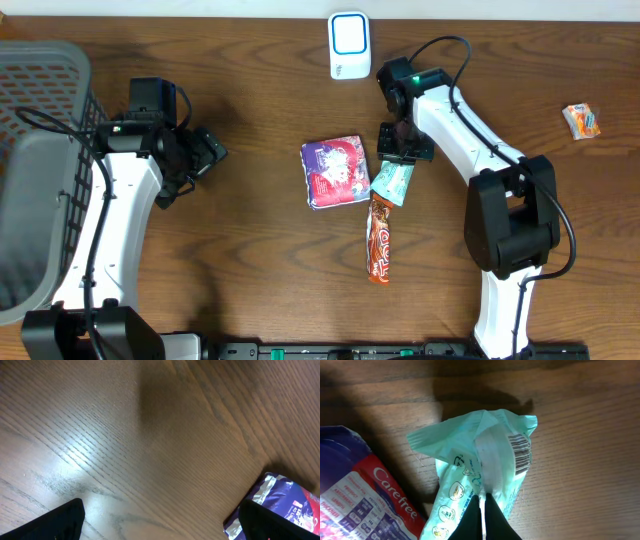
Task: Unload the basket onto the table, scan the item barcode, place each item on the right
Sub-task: 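Reach the right gripper to the mint-green packet and grasp it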
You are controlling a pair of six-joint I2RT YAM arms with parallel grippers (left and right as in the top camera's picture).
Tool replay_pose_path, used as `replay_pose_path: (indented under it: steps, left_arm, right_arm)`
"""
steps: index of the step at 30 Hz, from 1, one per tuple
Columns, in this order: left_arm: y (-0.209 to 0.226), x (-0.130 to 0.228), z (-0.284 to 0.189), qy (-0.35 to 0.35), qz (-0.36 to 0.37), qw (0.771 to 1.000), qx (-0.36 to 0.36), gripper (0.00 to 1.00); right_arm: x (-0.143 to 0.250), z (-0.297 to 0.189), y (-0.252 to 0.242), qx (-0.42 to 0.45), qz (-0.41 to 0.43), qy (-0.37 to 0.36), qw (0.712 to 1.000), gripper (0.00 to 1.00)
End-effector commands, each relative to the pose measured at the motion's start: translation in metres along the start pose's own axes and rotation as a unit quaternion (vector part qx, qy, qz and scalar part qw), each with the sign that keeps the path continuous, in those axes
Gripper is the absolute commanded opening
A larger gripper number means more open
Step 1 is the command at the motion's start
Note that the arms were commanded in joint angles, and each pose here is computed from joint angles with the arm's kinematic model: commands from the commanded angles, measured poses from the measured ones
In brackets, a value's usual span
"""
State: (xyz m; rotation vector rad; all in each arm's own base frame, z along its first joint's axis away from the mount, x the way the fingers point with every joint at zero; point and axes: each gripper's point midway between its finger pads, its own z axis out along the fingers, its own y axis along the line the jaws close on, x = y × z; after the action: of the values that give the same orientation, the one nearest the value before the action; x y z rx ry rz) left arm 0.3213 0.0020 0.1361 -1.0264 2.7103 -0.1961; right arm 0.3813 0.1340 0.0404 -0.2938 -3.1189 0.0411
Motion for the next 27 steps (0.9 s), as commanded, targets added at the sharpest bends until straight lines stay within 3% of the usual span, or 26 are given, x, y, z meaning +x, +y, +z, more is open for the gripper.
replay_pose_path:
  steps: [1, 9, 17, 21, 25, 27]
  left_arm:
    - [0.003, -0.002, -0.001, -0.004, 0.000, 1.000, -0.004, 0.98]
    - [0.003, -0.002, -0.001, -0.004, 0.000, 1.000, -0.004, 0.98]
    - [0.003, -0.002, -0.001, -0.004, 0.000, 1.000, -0.004, 0.98]
    - [0.003, -0.002, -0.001, -0.004, 0.000, 1.000, -0.004, 0.98]
    - [0.003, -0.002, -0.001, -0.004, 0.000, 1.000, -0.004, 0.98]
    - [0.003, -0.002, -0.001, -0.004, 0.000, 1.000, -0.004, 0.98]
  right_arm:
    - [0.008, 0.011, -0.001, 0.012, -0.001, 0.001, 1.000, 0.01]
    - [0.000, 0.037, -0.016, 0.020, 0.012, -0.020, 1.000, 0.01]
    - [-0.041, -0.034, -0.052, 0.032, -0.010, -0.041, 0.999, 0.03]
    - [-0.044, -0.066, -0.060, 0.034, -0.027, -0.040, 0.998, 0.14]
    - [-0.023, -0.068, -0.037, -0.020, -0.036, 0.002, 0.999, 0.23]
    - [-0.015, -0.064, -0.022, -0.049, -0.043, 0.016, 0.998, 0.40]
